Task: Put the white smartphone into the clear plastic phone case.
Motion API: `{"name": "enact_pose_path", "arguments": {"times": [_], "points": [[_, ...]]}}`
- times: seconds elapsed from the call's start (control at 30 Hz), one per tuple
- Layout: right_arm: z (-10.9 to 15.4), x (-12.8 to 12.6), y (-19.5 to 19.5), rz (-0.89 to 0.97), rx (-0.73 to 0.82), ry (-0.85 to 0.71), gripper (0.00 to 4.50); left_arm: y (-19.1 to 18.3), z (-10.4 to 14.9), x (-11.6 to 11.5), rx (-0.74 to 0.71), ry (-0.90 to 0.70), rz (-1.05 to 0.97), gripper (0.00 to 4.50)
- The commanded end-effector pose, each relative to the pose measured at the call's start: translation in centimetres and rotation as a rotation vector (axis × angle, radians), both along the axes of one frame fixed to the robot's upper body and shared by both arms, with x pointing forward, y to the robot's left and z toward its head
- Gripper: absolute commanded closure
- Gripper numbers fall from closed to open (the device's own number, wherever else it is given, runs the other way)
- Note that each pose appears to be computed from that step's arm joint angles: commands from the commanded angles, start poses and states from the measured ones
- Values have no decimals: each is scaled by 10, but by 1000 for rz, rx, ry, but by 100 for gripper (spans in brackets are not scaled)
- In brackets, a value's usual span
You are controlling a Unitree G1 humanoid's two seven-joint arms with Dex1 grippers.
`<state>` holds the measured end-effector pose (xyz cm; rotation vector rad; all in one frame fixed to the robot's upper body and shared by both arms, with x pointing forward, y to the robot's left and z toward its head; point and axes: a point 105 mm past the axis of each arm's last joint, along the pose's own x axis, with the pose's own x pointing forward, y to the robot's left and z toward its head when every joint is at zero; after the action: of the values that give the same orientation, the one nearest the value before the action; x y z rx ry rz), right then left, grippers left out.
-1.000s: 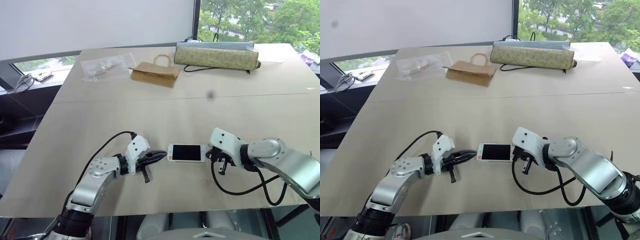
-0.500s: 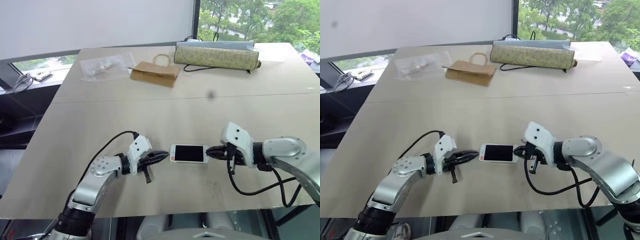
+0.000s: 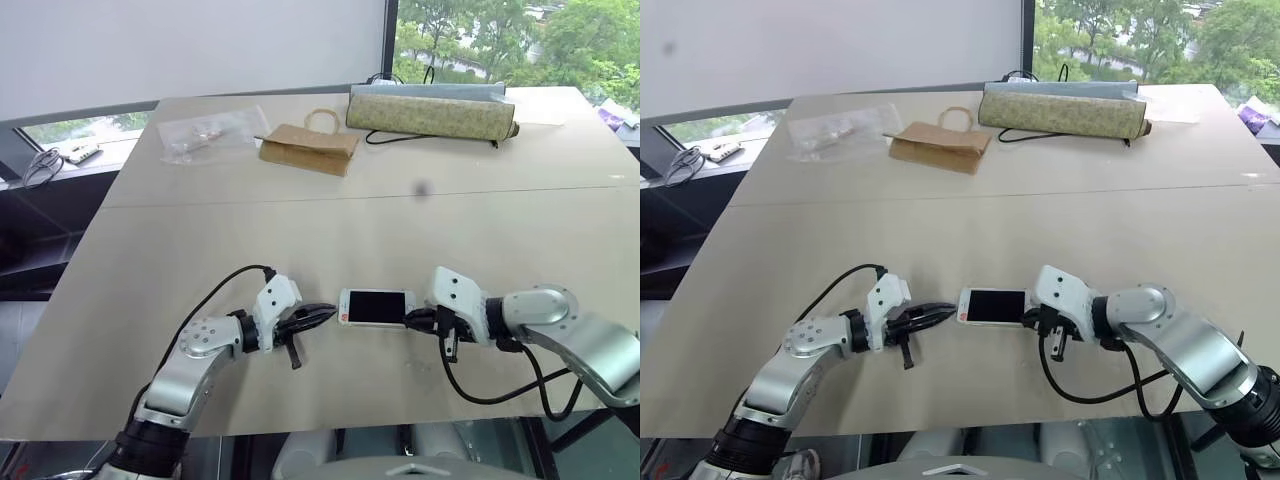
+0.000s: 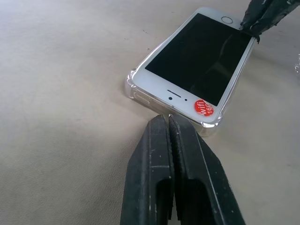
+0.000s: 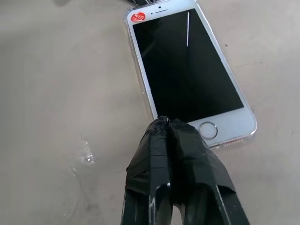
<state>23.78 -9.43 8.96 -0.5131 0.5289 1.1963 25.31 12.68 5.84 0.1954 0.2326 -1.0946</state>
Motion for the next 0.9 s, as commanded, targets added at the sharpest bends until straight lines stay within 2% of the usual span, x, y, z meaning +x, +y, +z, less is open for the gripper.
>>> {"name": "enact_pose_path", "arguments": {"times": [0.03, 0.4, 0.57, 0.63, 0.73, 0.9], "points": [[-31, -3, -13, -56, -87, 128, 450, 1, -4, 0, 5, 9, -5, 439], [-72, -17, -10, -61, -112, 329, 450, -4, -3, -1, 1, 5, -15, 439], [-75, -17, -10, -77, -106, 341, 450, -2, -3, -2, 2, 9, -12, 439], [-67, -12, -7, -81, -67, 297, 450, -3, -3, -2, 2, 9, -11, 439], [-31, 5, 10, -101, 145, 172, 450, -3, -3, -3, -1, 7, -9, 439], [12, 6, 13, -120, 304, 69, 450, -4, 0, -3, -29, 5, -8, 439]]}}
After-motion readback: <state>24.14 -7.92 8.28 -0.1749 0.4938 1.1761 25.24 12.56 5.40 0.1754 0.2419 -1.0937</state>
